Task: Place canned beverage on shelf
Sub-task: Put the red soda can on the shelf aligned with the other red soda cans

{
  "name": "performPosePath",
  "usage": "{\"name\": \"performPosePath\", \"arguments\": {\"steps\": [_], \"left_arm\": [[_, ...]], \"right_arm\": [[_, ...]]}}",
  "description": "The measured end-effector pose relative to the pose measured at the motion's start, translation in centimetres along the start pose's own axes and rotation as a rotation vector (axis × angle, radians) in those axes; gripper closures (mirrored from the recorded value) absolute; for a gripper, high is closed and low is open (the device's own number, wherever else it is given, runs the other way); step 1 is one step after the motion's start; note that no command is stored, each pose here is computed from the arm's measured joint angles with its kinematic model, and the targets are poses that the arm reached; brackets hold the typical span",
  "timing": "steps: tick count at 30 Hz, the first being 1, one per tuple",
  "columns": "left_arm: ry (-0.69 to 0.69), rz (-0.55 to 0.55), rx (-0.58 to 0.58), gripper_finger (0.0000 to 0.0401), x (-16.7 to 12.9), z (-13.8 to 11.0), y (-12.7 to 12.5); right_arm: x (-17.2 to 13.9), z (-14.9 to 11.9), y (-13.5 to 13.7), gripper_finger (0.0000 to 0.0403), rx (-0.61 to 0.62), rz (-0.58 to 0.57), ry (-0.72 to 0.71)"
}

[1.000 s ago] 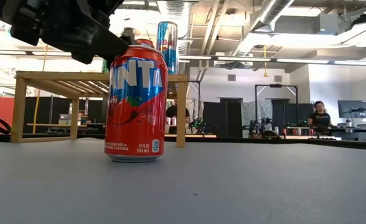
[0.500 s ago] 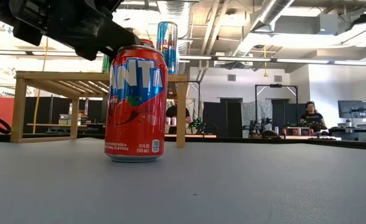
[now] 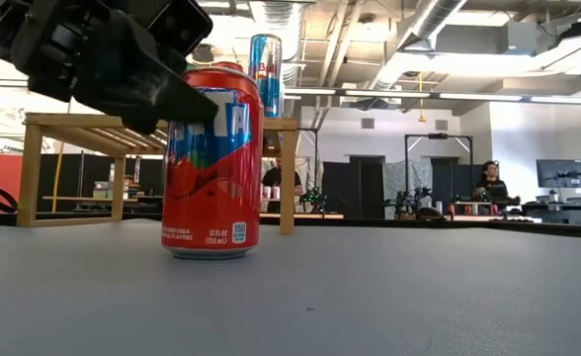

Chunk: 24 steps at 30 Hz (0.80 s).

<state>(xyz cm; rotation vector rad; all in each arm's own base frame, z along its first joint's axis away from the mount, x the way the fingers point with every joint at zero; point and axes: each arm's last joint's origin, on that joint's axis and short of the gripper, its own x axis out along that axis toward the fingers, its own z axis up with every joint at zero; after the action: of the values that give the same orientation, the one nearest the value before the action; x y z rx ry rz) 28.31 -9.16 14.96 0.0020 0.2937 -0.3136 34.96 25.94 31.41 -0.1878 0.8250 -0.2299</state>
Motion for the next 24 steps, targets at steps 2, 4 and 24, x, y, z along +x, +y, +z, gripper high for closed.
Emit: {"name": "performPosePath", "arguments": {"steps": [2, 4, 24], "left_arm": [[0.001, -0.024, 0.010, 0.0069, -0.2, 0.2, -0.1], [-0.004, -0.056, 0.017, 0.0069, -0.4, 0.6, -0.2], [0.020, -0.049, 0.046, 0.0077, -0.9, 0.9, -0.3]], "right_arm": [[0.0, 0.0, 0.0, 0.0074, 0.000, 0.000, 0.000], [0.0, 0.0, 0.0, 0.0074, 0.000, -0.001, 0.000], [0.0, 0.0, 0.0, 0.0074, 0.000, -0.001, 0.000]]}}
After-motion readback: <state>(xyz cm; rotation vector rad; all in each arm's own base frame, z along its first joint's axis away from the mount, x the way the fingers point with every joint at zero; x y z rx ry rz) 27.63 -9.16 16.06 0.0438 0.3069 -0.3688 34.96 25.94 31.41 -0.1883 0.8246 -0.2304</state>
